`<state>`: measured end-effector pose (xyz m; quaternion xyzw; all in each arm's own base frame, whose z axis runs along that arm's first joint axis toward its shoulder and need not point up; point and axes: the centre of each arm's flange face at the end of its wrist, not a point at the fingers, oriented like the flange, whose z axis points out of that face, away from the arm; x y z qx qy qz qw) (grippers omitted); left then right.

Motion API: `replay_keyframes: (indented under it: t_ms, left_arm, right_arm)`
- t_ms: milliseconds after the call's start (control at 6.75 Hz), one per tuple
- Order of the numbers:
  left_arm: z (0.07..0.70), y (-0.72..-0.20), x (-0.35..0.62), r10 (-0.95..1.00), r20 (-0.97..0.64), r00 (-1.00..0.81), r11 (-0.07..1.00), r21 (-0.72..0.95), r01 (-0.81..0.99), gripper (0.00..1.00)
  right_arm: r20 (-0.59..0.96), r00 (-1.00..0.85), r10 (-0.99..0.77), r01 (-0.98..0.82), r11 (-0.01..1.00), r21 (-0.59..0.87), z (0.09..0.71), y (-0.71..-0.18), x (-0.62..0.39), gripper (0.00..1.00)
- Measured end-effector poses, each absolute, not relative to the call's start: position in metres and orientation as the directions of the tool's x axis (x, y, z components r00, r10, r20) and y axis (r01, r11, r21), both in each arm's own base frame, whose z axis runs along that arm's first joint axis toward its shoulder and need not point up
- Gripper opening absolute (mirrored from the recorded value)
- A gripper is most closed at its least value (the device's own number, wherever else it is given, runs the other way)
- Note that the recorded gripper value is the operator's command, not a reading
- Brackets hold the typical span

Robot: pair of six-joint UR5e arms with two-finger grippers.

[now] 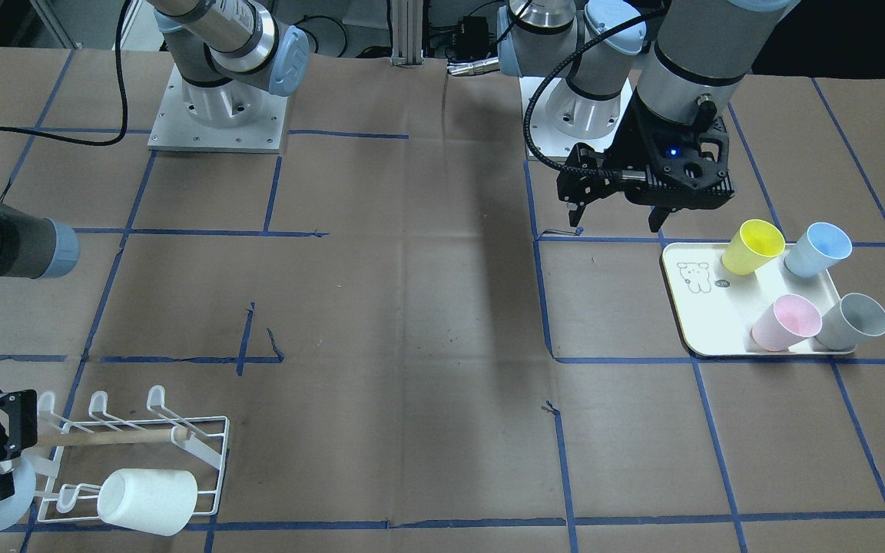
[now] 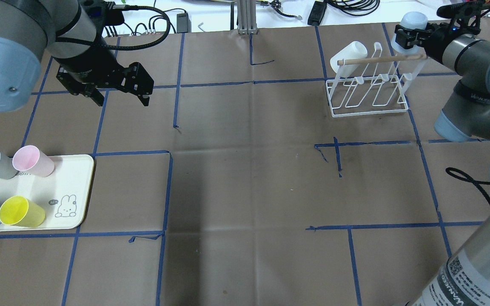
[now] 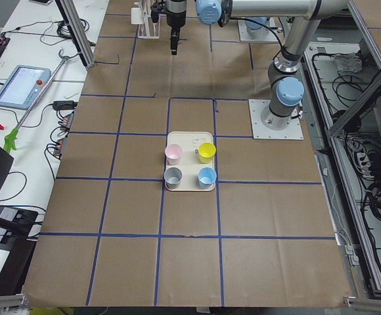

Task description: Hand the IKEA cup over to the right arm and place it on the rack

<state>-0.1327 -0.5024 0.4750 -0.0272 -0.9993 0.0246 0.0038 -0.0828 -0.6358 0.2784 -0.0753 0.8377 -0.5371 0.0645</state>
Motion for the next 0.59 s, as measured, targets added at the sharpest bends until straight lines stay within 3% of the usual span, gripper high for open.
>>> replay_keyframes:
  t_ms: [593]
  left_arm:
    - [0.4739, -0.4993, -0.1326, 0.054, 0.007, -0.998, 0.998, -0.026, 0.054, 1.00]
  right_arm:
    - [-0.044, -0.982, -0.186, -0.043, 0.439, -0.898, 0.2752, -0.6354, -0.0843, 1.00]
